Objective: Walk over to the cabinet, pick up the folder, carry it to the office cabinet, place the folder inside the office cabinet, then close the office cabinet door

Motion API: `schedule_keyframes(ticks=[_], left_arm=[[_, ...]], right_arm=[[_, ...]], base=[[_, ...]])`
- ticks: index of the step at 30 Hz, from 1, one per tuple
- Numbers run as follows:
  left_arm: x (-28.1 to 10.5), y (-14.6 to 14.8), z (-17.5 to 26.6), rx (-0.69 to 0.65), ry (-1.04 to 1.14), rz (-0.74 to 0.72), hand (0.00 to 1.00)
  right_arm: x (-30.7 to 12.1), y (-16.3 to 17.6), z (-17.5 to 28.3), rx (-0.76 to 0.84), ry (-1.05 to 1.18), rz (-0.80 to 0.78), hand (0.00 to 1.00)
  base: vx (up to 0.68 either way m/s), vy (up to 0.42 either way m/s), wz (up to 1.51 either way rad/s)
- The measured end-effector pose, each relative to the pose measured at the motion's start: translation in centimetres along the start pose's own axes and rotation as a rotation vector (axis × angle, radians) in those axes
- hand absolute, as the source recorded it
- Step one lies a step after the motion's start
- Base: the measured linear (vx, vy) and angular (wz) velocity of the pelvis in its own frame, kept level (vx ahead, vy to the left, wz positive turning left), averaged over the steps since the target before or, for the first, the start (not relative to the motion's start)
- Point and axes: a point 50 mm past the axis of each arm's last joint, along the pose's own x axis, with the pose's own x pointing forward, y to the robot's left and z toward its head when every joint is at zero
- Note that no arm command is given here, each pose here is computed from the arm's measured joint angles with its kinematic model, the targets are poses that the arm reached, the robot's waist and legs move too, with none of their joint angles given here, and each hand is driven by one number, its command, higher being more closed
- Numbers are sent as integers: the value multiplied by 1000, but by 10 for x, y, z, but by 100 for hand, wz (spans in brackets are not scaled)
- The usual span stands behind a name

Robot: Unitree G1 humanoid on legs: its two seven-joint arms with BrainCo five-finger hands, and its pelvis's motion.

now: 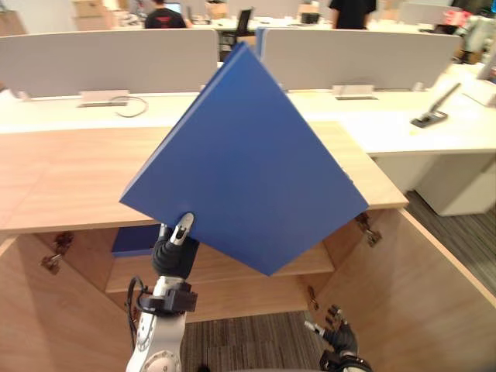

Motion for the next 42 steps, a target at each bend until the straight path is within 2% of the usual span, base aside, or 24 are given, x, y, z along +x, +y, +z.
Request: schedule_keyframes(ticks=[5, 12, 20, 24, 26, 28, 29, 32, 36, 42], left_arm=[[-14, -2, 3, -46, -4, 36, 100], [-22, -1, -4, -67, 35, 84, 100], [-17, -3, -4, -82, 8, 79, 100], [-13, 4, 6, 7, -21, 78, 100], [-15, 17, 17, 135, -28, 96, 100], [-16, 24, 24, 200, -32, 111, 100], [-17, 31, 35, 293, -46, 127, 100], [-15, 41, 62, 441, -120, 159, 100], [-6, 41, 94, 567, -259, 150, 100], [3, 35, 110, 605, -356, 116, 100]], right_arm=[[-20, 10, 80, 21, -363, -21, 0], [-41, 10, 132, 62, -611, -109, 0], [-54, 3, 190, 11, -910, -204, 0], [-54, -4, 221, -28, -1062, -251, 0], [-57, -10, 237, -78, -1138, -280, 0], [-57, -14, 243, -99, -1166, -289, 0], [-56, -18, 250, -131, -1187, -298, 0], [-48, -23, 260, -204, -1200, -284, 0], [-39, -18, 273, -291, -1213, -206, 0], [-20, 5, 280, -404, -1185, -52, 0]], base=[[2, 64, -60], [23, 8, -13], [-10, 6, 9], [-36, 17, 15], [-48, 11, 14], [-29, 5, 9], [-24, 6, 12], [-11, 9, 15], [-4, -4, 15], [-3, -4, 3]])
